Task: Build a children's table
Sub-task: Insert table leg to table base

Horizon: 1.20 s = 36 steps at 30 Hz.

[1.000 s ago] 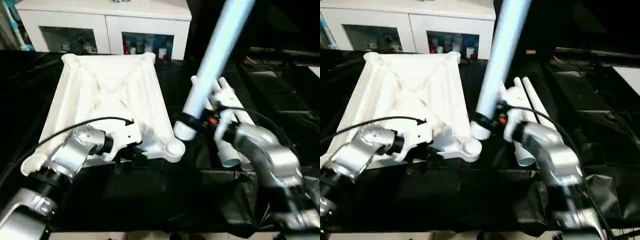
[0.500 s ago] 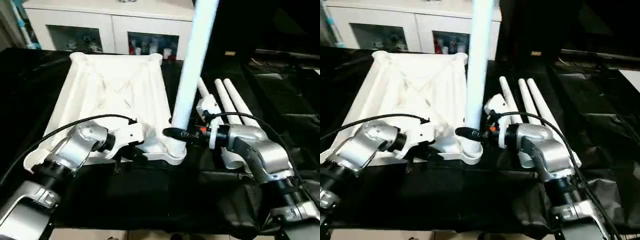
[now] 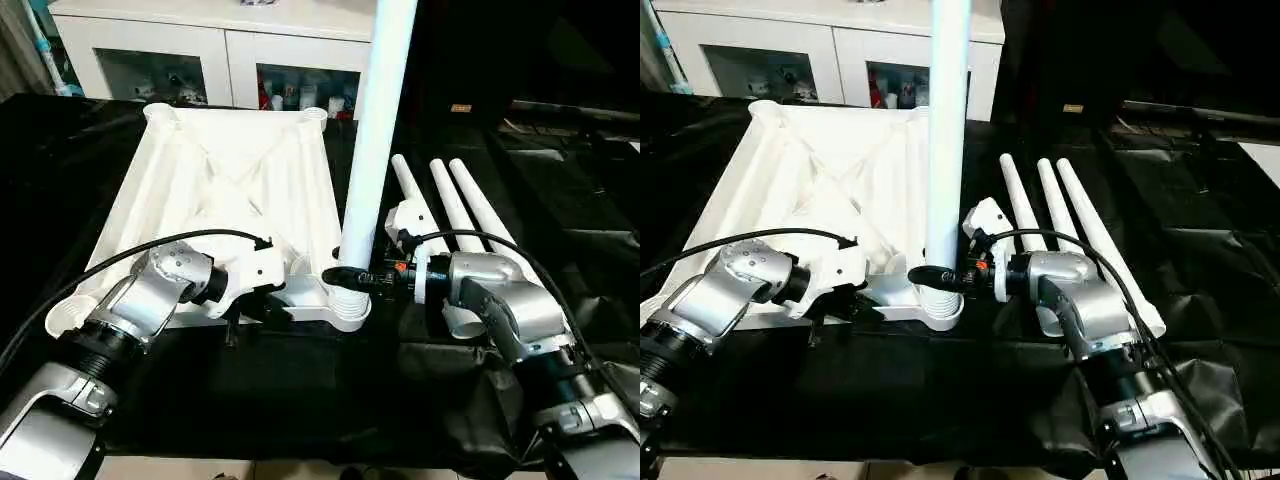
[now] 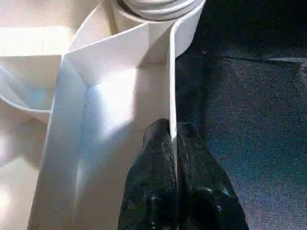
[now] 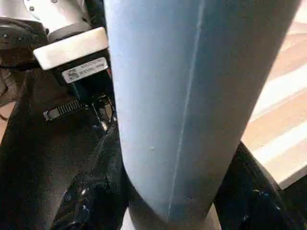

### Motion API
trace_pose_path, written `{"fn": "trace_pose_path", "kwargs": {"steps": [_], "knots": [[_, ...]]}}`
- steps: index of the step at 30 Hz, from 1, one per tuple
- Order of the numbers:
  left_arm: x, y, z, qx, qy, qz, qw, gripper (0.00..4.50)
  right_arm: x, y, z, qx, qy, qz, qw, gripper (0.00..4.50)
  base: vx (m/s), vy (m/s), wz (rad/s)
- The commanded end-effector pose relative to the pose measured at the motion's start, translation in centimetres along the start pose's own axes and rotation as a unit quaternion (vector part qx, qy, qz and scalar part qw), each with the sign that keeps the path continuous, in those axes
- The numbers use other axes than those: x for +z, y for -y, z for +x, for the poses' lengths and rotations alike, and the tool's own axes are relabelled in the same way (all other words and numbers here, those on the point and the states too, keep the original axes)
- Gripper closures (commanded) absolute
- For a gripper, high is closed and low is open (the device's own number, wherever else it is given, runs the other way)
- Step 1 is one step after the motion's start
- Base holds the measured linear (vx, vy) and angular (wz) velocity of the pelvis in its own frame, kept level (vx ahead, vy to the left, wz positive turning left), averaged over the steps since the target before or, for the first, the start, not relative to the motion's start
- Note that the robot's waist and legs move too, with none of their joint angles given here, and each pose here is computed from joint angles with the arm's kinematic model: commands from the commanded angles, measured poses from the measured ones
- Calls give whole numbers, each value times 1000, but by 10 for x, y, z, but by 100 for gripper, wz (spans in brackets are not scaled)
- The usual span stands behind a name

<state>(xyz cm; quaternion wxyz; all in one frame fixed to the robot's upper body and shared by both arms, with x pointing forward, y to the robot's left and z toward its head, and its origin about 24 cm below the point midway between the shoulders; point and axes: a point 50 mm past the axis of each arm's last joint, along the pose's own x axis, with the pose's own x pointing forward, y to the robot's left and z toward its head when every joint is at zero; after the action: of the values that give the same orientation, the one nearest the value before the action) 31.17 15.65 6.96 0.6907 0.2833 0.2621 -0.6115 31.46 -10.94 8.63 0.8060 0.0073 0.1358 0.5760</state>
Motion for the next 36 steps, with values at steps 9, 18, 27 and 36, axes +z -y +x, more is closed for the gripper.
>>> {"fn": "trace_pose_path", "kwargs": {"steps": [9, 18, 27, 36], "knots": [[0, -3, -5, 3, -5, 4, 1000, 450, -10, 6, -3, -3, -23, 18, 1000, 264, 0, 0, 0], [2, -4, -4, 6, 0, 5, 1000, 450, -27, 8, 1, -36, 28, 89, 995, 264, 0, 0, 0], [5, -7, -3, 20, 10, 8, 1000, 450, -54, 2, -8, -101, 72, 114, 986, 264, 0, 0, 0], [4, -7, -1, 27, 12, 9, 1000, 450, -61, -12, -10, -134, 96, 58, 985, 265, 0, 0, 0]]}}
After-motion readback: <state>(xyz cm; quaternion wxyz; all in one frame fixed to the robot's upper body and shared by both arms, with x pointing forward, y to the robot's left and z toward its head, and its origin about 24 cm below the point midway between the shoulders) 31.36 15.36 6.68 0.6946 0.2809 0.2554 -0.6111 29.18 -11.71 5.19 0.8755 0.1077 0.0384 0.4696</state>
